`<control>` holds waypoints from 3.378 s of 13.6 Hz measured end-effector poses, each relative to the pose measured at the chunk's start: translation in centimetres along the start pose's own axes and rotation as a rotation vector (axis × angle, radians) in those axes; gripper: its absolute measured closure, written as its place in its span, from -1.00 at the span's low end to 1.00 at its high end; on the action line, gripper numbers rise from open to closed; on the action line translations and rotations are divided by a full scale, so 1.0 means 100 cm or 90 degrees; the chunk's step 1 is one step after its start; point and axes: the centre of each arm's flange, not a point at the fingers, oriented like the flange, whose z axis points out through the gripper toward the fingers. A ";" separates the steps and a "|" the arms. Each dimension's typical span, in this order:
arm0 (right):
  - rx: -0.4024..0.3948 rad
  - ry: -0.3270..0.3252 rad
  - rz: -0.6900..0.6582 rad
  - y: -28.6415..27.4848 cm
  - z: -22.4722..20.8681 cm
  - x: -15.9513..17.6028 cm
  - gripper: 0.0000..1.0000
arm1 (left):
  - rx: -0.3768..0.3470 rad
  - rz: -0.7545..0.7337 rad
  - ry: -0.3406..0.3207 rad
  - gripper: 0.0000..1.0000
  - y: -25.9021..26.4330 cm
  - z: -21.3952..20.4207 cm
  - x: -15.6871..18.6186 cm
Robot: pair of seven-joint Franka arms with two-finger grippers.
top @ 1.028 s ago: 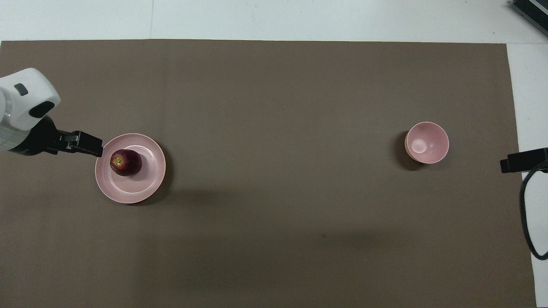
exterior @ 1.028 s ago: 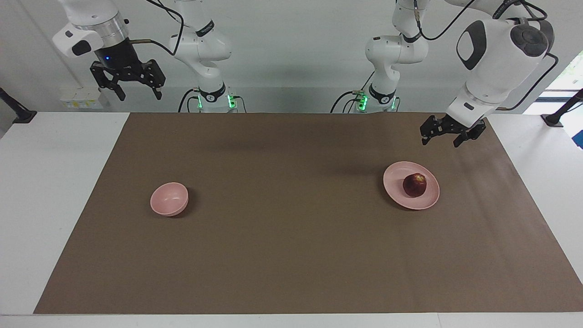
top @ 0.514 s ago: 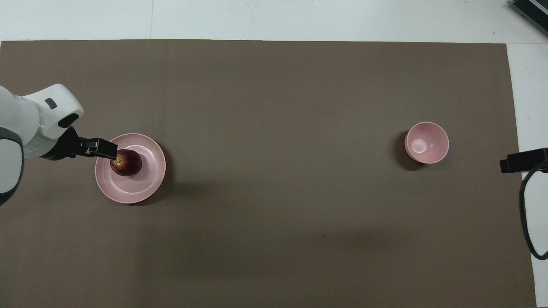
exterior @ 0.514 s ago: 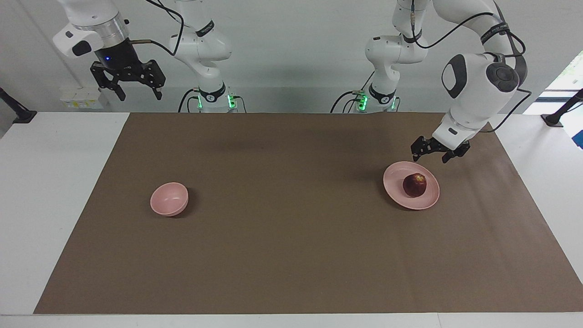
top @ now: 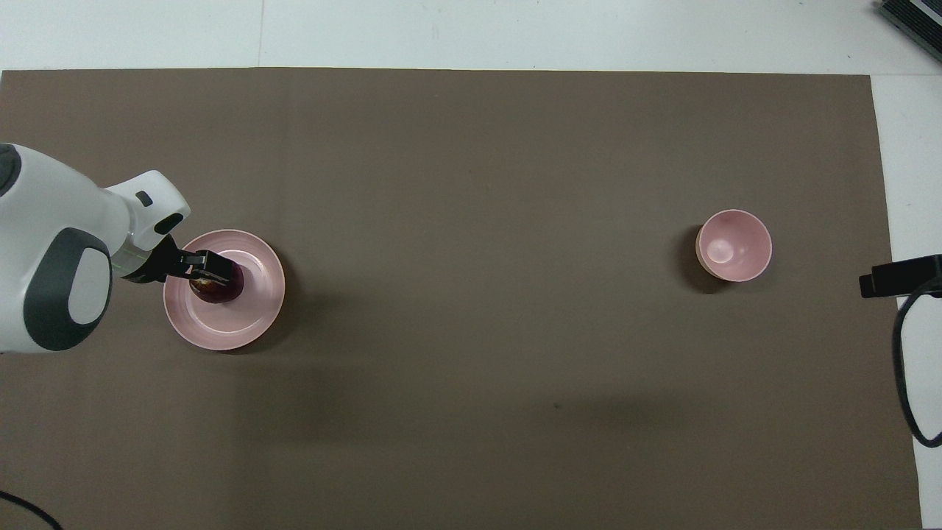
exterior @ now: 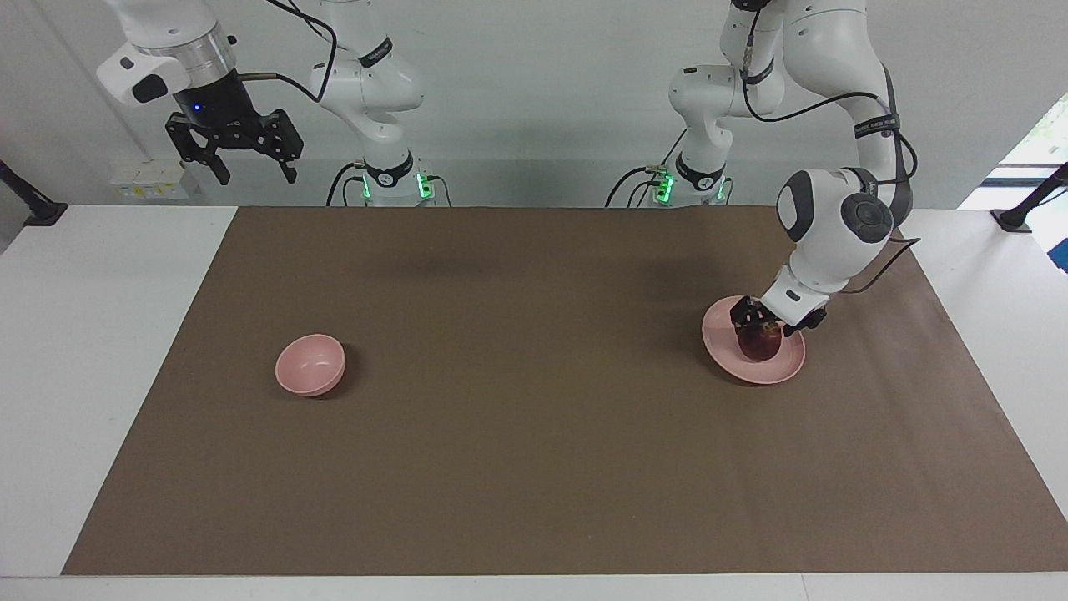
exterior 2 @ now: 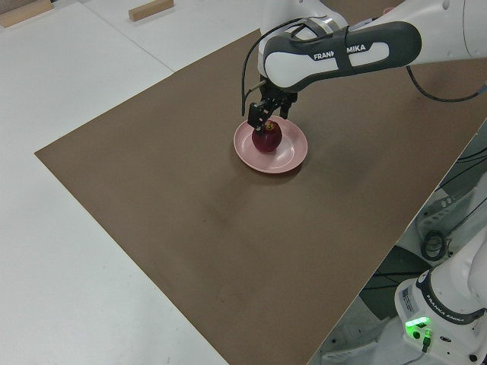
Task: Move apple from plate to bowl
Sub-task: 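Reach the left gripper down over the red apple on the plate, then close the left gripper on the red apple and lift it, then carry the apple with the left gripper toward the right gripper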
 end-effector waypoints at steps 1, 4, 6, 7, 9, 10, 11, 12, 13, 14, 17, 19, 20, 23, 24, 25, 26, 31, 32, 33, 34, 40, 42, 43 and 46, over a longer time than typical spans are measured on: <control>0.000 0.000 0.000 0.000 0.000 0.000 -1.00 | 0.000 0.000 0.003 -1.00 0.000 0.004 0.000; 0.000 0.000 0.000 0.000 0.000 0.000 -1.00 | 0.001 0.000 0.008 -1.00 0.000 0.015 -0.002; 0.000 0.000 0.000 0.000 0.000 0.000 -1.00 | 0.001 0.005 0.004 -1.00 0.000 0.023 -0.004; 0.000 0.000 0.000 0.000 0.000 0.000 -1.00 | 0.001 0.015 0.002 -1.00 -0.001 0.025 -0.005; 0.000 0.000 0.000 0.000 0.000 0.000 -1.00 | 0.000 0.023 -0.018 -0.62 -0.002 0.025 -0.008; 0.000 0.000 0.000 0.000 0.000 0.000 -1.00 | -0.001 0.023 -0.032 -0.54 -0.003 0.024 -0.009; 0.000 0.000 0.000 0.000 0.000 0.000 -1.00 | -0.003 0.022 -0.046 -0.54 -0.005 0.021 -0.010; 0.000 0.000 0.000 0.000 0.000 0.000 -1.00 | -0.003 0.022 -0.055 -0.54 -0.005 0.016 -0.009; 0.000 0.000 0.000 0.000 0.000 0.000 -1.00 | -0.004 0.023 -0.061 -0.54 -0.004 0.011 -0.006; 0.000 0.000 0.000 0.000 0.000 0.000 -1.00 | -0.004 0.025 -0.062 -0.54 -0.003 0.005 -0.003; 0.000 0.000 0.000 0.000 0.000 0.000 -1.00 | -0.006 0.032 -0.082 -0.53 0.002 -0.018 0.005; 0.000 0.000 0.000 0.000 0.000 0.000 -1.00 | -0.008 0.042 -0.109 -0.52 0.011 -0.035 0.006; 0.000 0.000 0.000 0.000 0.000 0.000 -1.00 | -0.007 0.048 -0.118 -0.52 0.018 -0.041 0.007; 0.000 -0.001 0.000 0.000 0.000 -0.002 -1.00 | 0.002 0.034 -0.142 -0.52 0.049 -0.052 0.007; 0.000 -0.002 0.000 0.000 0.001 -0.004 -1.00 | 0.004 0.027 -0.152 -0.52 0.060 -0.054 0.005; 0.001 -0.003 0.000 0.000 0.001 -0.005 -1.00 | 0.004 0.024 -0.167 -0.52 0.069 -0.056 0.003; 0.001 -0.003 0.000 0.000 0.001 -0.005 -1.00 | 0.002 0.022 -0.182 -0.52 0.075 -0.059 0.002; 0.001 -0.007 0.000 0.000 0.003 -0.007 -1.00 | -0.072 -0.038 -0.276 -0.52 0.094 -0.085 -0.003; 0.002 -0.014 0.000 0.000 0.004 -0.008 -1.00 | -0.089 -0.047 -0.288 -0.52 0.098 -0.085 -0.003; 0.002 -0.020 0.000 0.000 0.004 -0.010 -1.00 | -0.111 -0.057 -0.303 -0.52 0.102 -0.083 -0.004; 0.002 -0.022 0.000 0.000 0.004 -0.011 -1.00 | -0.136 -0.069 -0.322 -0.52 0.108 -0.081 -0.006; 0.003 -0.023 0.003 0.002 0.003 -0.014 -1.00 | -0.283 -0.211 -0.438 -0.52 0.184 -0.093 -0.019; 0.002 -0.018 0.002 0.001 -0.001 -0.014 -1.00 | -0.331 -0.252 -0.485 -0.52 0.217 -0.102 -0.025; 0.002 -0.014 0.002 0.001 -0.004 -0.015 -1.00 | -0.352 -0.268 -0.508 -0.52 0.231 -0.106 -0.028; 0.002 -0.004 -0.001 -0.001 -0.011 -0.019 -1.00 | -0.404 -0.330 -0.563 -0.52 0.264 -0.118 -0.031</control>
